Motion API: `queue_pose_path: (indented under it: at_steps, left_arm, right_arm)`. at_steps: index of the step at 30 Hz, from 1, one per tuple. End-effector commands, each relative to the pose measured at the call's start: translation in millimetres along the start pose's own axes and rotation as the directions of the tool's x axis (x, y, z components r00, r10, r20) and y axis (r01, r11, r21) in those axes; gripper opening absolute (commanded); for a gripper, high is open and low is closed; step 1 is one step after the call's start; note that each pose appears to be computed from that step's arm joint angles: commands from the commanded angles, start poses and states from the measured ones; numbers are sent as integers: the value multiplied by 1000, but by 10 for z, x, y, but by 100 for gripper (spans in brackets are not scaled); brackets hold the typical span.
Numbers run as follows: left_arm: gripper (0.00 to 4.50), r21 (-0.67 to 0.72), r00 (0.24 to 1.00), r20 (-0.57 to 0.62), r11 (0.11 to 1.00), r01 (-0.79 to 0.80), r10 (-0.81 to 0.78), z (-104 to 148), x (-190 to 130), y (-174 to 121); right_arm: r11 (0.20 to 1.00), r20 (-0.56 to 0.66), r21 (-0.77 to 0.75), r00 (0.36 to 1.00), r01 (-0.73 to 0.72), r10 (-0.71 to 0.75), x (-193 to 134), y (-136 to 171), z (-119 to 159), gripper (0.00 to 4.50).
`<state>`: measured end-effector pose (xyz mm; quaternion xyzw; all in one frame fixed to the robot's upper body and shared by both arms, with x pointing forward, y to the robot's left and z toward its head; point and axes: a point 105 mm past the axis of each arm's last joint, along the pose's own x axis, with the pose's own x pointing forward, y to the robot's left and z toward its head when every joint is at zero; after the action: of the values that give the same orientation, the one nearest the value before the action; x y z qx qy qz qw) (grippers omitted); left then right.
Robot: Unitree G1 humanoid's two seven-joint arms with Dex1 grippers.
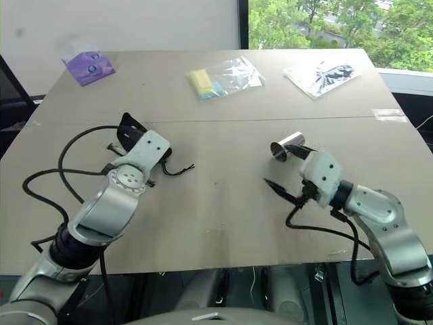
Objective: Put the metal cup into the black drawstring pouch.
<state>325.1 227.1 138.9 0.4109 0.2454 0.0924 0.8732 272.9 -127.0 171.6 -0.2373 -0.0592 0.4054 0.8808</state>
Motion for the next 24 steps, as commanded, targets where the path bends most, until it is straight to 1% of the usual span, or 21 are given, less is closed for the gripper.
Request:
queue_pose_path:
  at_steps: [1, 2, 3, 7, 9, 11, 13, 15, 16, 18, 19, 20, 21, 24]
  left_arm:
    - [7, -65, 999, 19, 997, -49, 50, -11, 14, 170]
    - [7, -85, 999, 20, 995, -45, 47, -14, 16, 178]
    - [7, -93, 998, 26, 995, -47, 50, -6, 16, 188]
    - [7, -89, 995, 58, 993, -77, 82, 42, 10, 228]
    - [7, -82, 994, 72, 993, -81, 87, 65, -2, 219]
    - [7, -72, 991, 90, 993, -89, 96, 96, -20, 214]
    - [7, -70, 990, 97, 993, -95, 101, 112, -33, 214]
    - [7, -72, 990, 97, 993, -99, 106, 116, -44, 218]
    - [0, -73, 989, 97, 992, -103, 109, 117, -48, 224]
    - [0, -75, 989, 97, 991, -107, 114, 123, -53, 228]
    - [0, -77, 988, 99, 991, -110, 118, 131, -57, 238]
    - [0, -79, 987, 102, 990, -113, 121, 138, -60, 246]
    - [0, -78, 987, 105, 990, -116, 124, 144, -61, 253]
    - [0, -79, 987, 105, 990, -116, 124, 140, -59, 262]
  right_arm:
    - [993, -100, -66, 989, 100, -107, 121, -199, -128, 450]
    - [989, -125, -61, 982, 135, -142, 170, -248, -164, 450]
    - [989, -139, -39, 980, 141, -145, 221, -247, -180, 450]
    - [970, -172, -51, 955, 238, -243, 383, -321, -205, 450]
    - [948, -231, -144, 921, 285, -312, 433, -374, -309, 450]
    - [924, -278, -195, 885, 328, -373, 452, -422, -407, 450]
    - [887, -323, -232, 829, 400, -458, 431, -530, -496, 450]
    - [846, -345, -316, 779, 428, -523, 407, -629, -555, 450]
    - [832, -349, -344, 764, 435, -543, 401, -660, -566, 393]
    - [820, -354, -369, 750, 437, -559, 399, -688, -582, 325]
    - [817, -354, -375, 747, 439, -564, 398, -699, -585, 268]
    - [815, -354, -378, 745, 439, -565, 399, -705, -589, 225]
    - [814, -353, -379, 744, 440, -567, 398, -713, -587, 166]
    - [822, -344, -363, 756, 439, -556, 403, -731, -565, 16]
